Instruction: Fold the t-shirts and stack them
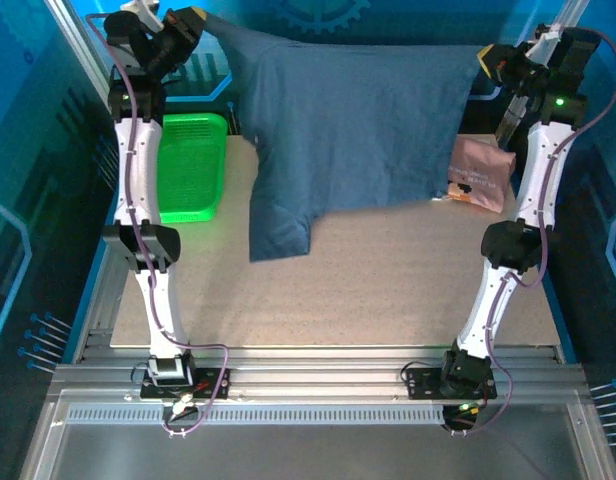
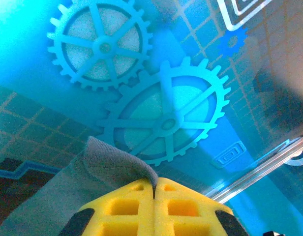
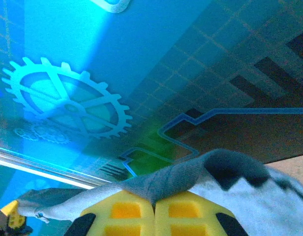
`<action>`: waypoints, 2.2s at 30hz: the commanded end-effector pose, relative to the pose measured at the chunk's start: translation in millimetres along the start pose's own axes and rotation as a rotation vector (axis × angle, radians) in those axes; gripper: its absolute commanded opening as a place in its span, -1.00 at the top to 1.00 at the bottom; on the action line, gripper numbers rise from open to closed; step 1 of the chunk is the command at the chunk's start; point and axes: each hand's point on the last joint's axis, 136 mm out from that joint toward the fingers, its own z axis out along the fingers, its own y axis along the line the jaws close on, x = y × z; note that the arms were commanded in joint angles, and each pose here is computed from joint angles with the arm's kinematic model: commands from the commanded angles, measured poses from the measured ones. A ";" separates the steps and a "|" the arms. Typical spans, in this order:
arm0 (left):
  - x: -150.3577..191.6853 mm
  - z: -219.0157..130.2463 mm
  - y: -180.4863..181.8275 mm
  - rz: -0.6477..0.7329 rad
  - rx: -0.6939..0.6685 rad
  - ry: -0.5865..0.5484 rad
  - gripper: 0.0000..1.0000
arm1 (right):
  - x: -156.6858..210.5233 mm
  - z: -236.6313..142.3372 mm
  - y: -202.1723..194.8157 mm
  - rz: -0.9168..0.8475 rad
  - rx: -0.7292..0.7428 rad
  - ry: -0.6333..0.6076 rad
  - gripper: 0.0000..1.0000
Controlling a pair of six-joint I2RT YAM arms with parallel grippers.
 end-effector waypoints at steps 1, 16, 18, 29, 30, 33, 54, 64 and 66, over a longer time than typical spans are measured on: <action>-76.8 -51.8 -60.6 0.136 0.135 -0.188 1.00 | -38.5 -36.7 59.0 -0.109 -0.121 -0.146 1.00; 146.6 -122.7 29.4 0.047 -0.027 0.384 1.00 | 122.4 -93.2 -91.3 -0.034 0.338 0.179 1.00; 217.1 -154.7 67.7 -0.043 -0.145 0.485 1.00 | 163.8 -113.1 -125.5 0.009 0.428 0.217 1.00; 386.1 -384.7 194.2 -0.253 -0.922 0.645 -0.87 | 307.6 -241.6 -254.6 0.386 0.825 0.307 -0.17; 385.8 -387.4 192.9 -0.254 -0.929 0.646 -0.98 | 305.8 -244.2 -252.7 0.377 0.821 0.297 -0.23; 376.3 -380.3 185.9 -0.276 -0.932 0.625 -0.98 | 294.2 -251.2 -244.2 0.333 0.851 0.284 -0.29; 462.8 -294.1 194.9 -0.501 -0.813 0.895 -0.84 | 280.2 -190.2 -282.0 0.361 0.763 0.360 -0.28; 507.4 -286.1 200.8 -0.609 -0.815 0.972 -0.49 | 296.0 -156.9 -306.4 0.336 0.880 0.482 -0.17; 514.5 -279.1 199.2 -0.622 -0.800 0.977 -0.41 | 298.8 -161.1 -312.5 0.346 0.928 0.484 -0.15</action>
